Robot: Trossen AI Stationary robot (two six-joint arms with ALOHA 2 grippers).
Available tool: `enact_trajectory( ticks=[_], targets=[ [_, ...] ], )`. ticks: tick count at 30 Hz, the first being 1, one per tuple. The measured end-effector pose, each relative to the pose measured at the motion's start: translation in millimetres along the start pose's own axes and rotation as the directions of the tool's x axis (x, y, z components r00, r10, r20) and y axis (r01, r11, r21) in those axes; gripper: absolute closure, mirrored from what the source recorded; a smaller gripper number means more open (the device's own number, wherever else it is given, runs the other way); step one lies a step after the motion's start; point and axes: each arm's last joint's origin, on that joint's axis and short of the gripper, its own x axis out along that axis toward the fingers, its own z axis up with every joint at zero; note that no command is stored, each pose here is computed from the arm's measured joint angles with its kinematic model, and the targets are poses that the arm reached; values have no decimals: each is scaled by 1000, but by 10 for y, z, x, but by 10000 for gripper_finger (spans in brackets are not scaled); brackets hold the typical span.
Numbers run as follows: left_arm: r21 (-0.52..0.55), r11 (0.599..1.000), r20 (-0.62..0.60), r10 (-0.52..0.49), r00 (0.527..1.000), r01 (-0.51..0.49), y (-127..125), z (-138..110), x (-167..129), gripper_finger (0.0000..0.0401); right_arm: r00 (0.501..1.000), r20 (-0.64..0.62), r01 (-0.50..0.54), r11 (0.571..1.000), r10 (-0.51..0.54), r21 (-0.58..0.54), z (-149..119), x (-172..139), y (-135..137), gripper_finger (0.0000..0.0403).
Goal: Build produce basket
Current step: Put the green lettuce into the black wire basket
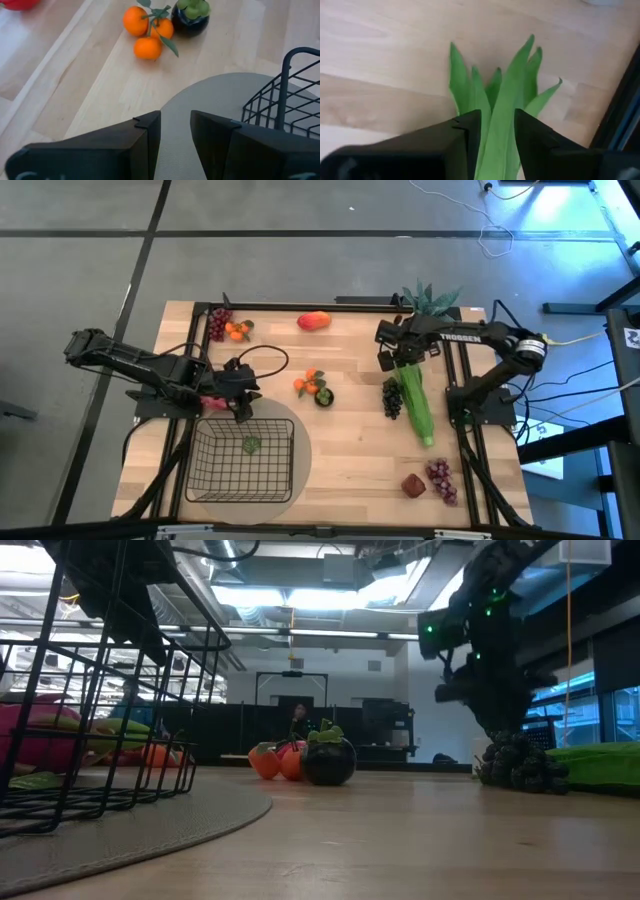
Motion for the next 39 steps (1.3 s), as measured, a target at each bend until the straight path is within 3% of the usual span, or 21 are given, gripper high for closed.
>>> enact_trajectory(
  ticks=[7,15,22,25,30,39],
  targets=[
    [0,1000,-1,-1,1000,1,0,0,0,307,999,-38,38,998,-37,41,45,180,-112,298],
    [-1,1000,-1,-1,1000,1,0,0,0,307,998,-32,-57,998,58,17,32,366,-104,298],
    [-2,1000,-1,-1,1000,1,0,0,0,307,997,-69,-20,1000,20,6,-94,548,-189,299],
    [-2,1000,-1,-1,1000,1,0,0,0,307,998,-64,-31,999,29,-43,-107,564,-196,320],
    [-2,1000,-1,-1,1000,1,0,0,0,307,998,-43,-60,988,54,-144,-88,527,-128,392],
    [-1,1000,-1,-1,1000,1,0,-1,0,307,990,34,-122,956,135,-268,-30,228,108,401]
  ],
)
